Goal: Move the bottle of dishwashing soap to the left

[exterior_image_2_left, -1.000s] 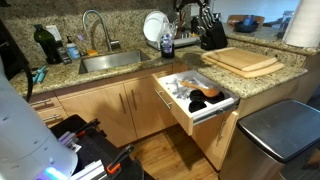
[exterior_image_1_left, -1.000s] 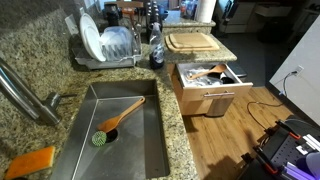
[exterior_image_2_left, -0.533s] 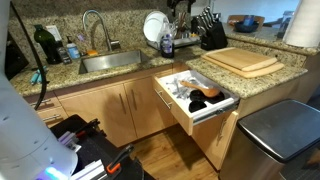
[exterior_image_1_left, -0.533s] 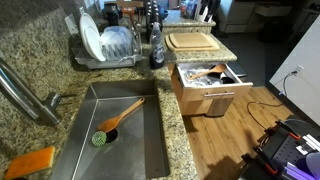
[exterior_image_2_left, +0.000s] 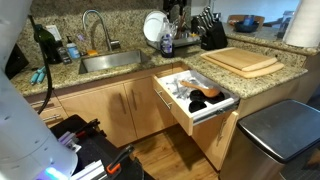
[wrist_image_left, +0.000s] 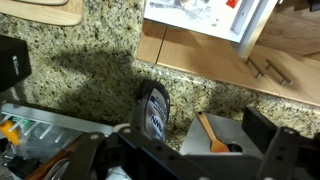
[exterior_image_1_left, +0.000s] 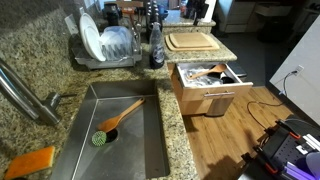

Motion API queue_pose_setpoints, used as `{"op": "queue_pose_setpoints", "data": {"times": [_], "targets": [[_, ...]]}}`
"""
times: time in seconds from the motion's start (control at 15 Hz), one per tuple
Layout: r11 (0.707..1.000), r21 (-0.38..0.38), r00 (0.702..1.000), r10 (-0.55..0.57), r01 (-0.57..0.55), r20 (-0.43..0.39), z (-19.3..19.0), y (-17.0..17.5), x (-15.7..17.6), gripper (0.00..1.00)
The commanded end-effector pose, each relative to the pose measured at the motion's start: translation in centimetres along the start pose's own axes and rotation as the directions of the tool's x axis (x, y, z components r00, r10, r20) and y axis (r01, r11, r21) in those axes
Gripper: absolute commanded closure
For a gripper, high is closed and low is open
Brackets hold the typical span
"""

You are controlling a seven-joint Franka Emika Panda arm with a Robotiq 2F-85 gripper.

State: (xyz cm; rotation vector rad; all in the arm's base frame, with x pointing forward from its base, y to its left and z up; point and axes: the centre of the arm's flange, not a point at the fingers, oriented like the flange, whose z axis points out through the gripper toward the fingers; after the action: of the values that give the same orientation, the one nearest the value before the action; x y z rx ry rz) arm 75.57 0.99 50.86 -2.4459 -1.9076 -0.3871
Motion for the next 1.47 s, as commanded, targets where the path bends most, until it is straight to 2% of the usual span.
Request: {"op": "queue_pose_setpoints", "data": {"times": [0.0,0.07,0.27,0.47,0.6,0.73,0.8,0.93,1.0,1.07,1.27,1.33,1.4], "targets": [[0.996,-0.013,0.996,-0.087,0.087,-0.031,0.1,0.9,0.5,0.0],[0.987,-0.017,0.985,-0.163,0.163,-0.05,0.2,1.9,1.2,0.0],[0.947,0.005,0.947,-0.32,0.321,-0.034,0.7,4.5,4.6,0.0],[0.887,0.069,0.889,-0.457,0.457,-0.022,2.7,4.1,7.9,0.0],[0.845,0.116,0.848,-0.529,0.522,0.039,4.7,3.5,9.6,0.0],[0.8,0.115,0.793,-0.599,0.589,0.107,6.2,3.3,10.7,0.0],[0.842,0.115,0.843,-0.535,0.527,0.061,6.3,-1.6,8.7,0.0],[0.818,0.126,0.815,-0.572,0.561,0.089,7.4,-1.8,9.6,0.0],[0.832,0.085,0.824,-0.554,0.548,0.117,7.2,-2.0,8.9,0.0],[0.832,-0.003,0.824,-0.55,0.555,0.132,7.2,-1.3,8.4,0.0],[0.811,-0.183,0.83,-0.53,0.556,0.174,6.2,1.8,8.0,0.0],[0.799,-0.236,0.833,-0.529,0.553,0.162,6.1,2.8,7.8,0.0],[0.8,-0.255,0.838,-0.537,0.543,0.099,6.3,3.8,7.3,0.0]]}}
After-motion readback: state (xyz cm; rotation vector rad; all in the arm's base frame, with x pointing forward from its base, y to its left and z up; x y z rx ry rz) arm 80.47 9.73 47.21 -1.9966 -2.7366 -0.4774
